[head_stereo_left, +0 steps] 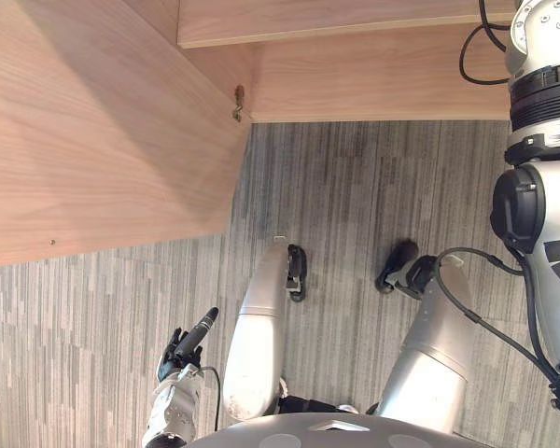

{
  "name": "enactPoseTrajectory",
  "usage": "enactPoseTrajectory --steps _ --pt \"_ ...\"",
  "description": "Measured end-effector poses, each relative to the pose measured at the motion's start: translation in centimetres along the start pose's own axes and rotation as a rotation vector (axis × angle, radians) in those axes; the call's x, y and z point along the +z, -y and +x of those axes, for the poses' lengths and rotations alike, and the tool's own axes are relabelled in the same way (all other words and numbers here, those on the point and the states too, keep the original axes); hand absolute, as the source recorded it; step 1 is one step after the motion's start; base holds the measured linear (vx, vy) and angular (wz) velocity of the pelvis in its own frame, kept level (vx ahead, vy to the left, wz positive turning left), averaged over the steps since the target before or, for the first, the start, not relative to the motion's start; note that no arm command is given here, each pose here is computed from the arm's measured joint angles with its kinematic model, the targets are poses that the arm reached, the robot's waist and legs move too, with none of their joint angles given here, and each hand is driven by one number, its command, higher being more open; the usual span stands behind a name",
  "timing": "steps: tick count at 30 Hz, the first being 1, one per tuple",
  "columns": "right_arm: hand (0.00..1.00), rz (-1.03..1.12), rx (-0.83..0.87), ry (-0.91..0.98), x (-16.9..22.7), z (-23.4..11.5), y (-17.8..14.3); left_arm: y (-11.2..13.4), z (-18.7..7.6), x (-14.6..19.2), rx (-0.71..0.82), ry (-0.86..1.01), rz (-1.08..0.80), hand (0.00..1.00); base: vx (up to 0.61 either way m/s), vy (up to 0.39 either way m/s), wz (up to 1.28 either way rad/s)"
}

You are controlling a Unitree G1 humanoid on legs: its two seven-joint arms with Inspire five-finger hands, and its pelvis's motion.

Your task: Walk over to the cabinet, pick up the folder, carry it to the office cabinet, place the folder inside the office cabinet, then close the office cabinet door

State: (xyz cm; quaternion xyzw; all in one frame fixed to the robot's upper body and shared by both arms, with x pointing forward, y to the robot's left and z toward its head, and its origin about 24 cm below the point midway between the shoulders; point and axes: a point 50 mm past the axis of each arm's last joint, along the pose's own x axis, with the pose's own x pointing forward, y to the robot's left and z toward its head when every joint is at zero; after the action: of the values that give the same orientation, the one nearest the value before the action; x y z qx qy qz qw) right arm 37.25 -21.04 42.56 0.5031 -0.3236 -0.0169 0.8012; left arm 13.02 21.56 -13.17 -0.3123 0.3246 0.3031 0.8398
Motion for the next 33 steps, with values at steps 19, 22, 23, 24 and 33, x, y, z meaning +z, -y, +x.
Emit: enactPoseTrajectory --steps 19,22,23,24,33 --pt "1.0 -0.216 -0.159 -0.179 -4.1 -0.8 5.9 -0.1 -0.1 -0.7 -0.019 -0.026 -0.009 1.0 0.03 0.031 -0.06" --pt "1.0 -0.305 -0.168 -0.23 -5.0 -1.2 7.0 -0.4 -0.2 -0.8 -0.011 -0.027 -0.012 1.0 0.05 0.007 0.03" --pt "1.0 -0.325 -0.163 -0.24 -5.1 -1.3 7.2 -0.5 -0.2 -0.8 -0.01 -0.028 -0.013 1.0 0.05 -0.006 0.08" --pt "1.0 -0.33 -0.16 -0.254 -5.3 -1.4 7.5 -0.5 -0.2 -0.9 -0.012 -0.035 -0.01 1.0 0.05 -0.004 0.09" --pt "1.0 -0.375 -0.144 -0.313 -6.6 -2.2 9.0 -2.6 -0.6 -0.7 0.028 -0.033 0.003 1.0 0.07 -0.019 0.06"
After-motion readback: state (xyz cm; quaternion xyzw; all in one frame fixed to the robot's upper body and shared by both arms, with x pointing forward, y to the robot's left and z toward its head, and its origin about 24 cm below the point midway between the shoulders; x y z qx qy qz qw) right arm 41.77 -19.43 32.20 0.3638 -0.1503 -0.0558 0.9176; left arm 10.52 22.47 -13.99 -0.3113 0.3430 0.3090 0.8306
